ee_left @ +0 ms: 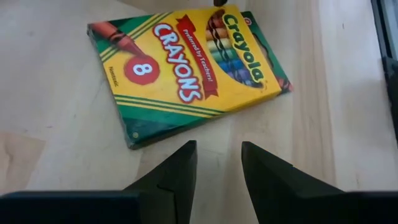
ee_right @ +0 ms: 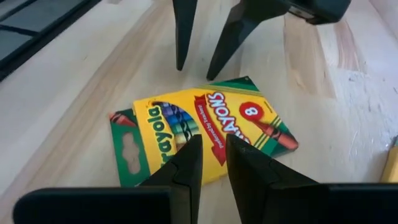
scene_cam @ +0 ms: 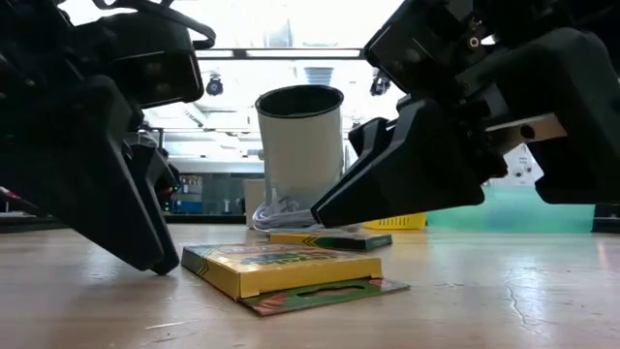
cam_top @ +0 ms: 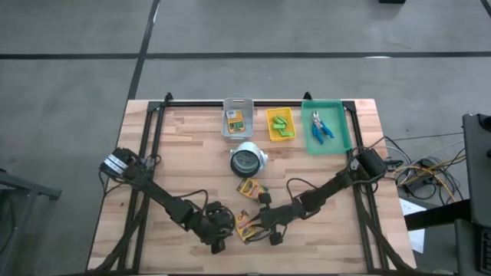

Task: Pick & Place School Supplies
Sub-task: Put the pack of crayon into the gray bin

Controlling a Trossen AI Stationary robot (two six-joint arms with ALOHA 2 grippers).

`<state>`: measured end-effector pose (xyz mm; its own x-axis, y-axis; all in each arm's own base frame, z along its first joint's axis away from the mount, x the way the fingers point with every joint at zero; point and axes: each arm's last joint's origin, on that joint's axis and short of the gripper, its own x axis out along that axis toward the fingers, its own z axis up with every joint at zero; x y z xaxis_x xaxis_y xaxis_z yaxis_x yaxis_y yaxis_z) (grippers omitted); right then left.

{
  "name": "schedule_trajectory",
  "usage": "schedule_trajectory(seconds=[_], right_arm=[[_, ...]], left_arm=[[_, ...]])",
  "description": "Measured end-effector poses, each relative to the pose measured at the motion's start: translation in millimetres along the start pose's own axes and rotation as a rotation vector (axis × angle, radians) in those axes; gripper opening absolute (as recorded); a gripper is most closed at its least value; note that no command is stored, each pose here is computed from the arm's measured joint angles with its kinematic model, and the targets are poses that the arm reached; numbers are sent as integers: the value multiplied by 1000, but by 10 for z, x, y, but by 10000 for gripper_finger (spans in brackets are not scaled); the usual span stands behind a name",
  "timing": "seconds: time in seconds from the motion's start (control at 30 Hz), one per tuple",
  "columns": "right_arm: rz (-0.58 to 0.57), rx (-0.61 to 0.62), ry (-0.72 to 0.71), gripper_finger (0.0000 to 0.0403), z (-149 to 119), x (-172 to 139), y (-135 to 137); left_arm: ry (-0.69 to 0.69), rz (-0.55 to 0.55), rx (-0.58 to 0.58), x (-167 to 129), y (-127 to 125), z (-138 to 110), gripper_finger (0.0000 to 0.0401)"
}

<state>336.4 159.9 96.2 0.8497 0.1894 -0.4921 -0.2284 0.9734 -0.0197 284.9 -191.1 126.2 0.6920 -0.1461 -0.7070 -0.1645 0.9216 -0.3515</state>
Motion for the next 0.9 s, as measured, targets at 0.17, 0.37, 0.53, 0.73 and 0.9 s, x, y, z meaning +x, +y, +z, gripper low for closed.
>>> schedule_trajectory(seconds=[0.17, 0.37, 0.53, 0.73, 0.9], right_arm=[[-2, 1, 16, 68, -23, -3, -3], [-5, -4, 38, 68, -48, -5, -6], [-5, -4, 39, 68, -49, -5, -6], [-7, -11, 47, 68, -58, -6, -8], [-9, -17, 61, 68, -77, -8, -10]], left_arm=[[-30, 30, -17, 4, 14, 5, 135], [23, -45, -432, -5, -13, 23, 136], [140, -127, -678, -51, -118, -38, 136], [35, -68, -917, -56, -109, -40, 136], [-35, -21, -958, -53, -71, -36, 135]])
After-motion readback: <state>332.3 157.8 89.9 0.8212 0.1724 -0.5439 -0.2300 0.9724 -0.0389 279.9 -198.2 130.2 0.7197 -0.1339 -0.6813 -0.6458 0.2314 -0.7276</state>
